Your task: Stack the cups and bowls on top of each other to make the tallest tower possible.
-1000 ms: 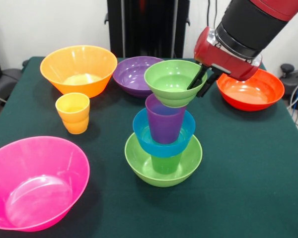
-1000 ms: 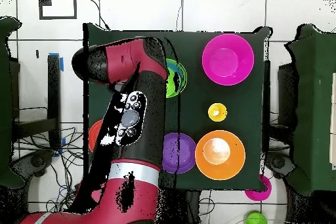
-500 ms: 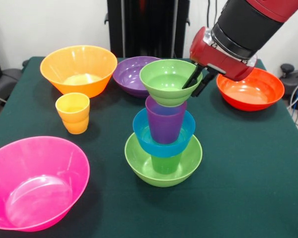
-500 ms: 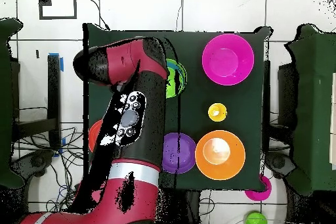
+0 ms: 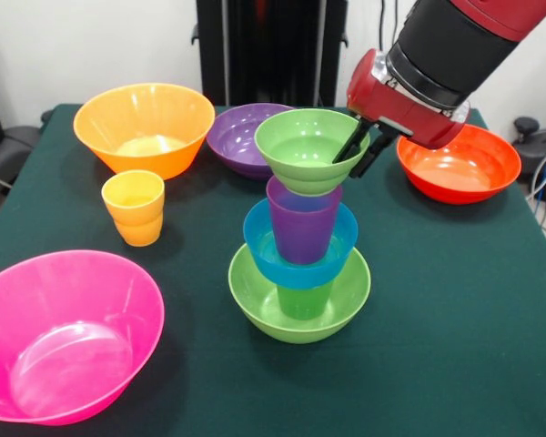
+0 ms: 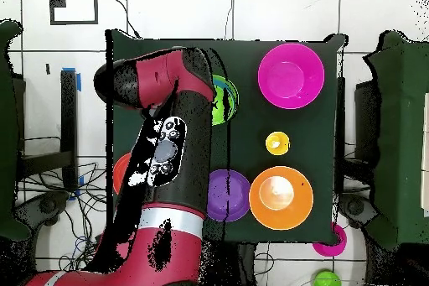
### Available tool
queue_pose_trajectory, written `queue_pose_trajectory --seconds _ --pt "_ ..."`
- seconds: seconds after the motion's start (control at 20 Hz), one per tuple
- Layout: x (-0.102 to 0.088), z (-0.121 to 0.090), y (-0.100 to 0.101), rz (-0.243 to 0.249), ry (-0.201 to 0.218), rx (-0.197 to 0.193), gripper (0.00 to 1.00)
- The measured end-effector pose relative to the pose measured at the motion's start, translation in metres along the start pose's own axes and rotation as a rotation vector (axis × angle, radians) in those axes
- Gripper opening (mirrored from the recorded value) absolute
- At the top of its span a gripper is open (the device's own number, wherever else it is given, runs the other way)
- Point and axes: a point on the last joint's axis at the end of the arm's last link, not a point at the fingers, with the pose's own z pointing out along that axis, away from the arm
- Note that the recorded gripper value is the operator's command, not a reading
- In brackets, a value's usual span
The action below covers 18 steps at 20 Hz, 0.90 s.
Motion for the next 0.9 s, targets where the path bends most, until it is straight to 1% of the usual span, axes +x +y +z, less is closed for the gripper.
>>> queue_pose_trajectory --seconds 0.35,0.75,0.9 --pt "0.002 0.002 0.0 -0.001 0.005 0.001 0.0" --pt "0.011 0.007 -0.001 -0.004 0.026 0.004 0.0" --pt "0.013 0.01 -0.003 -0.01 0.028 0.013 0.0"
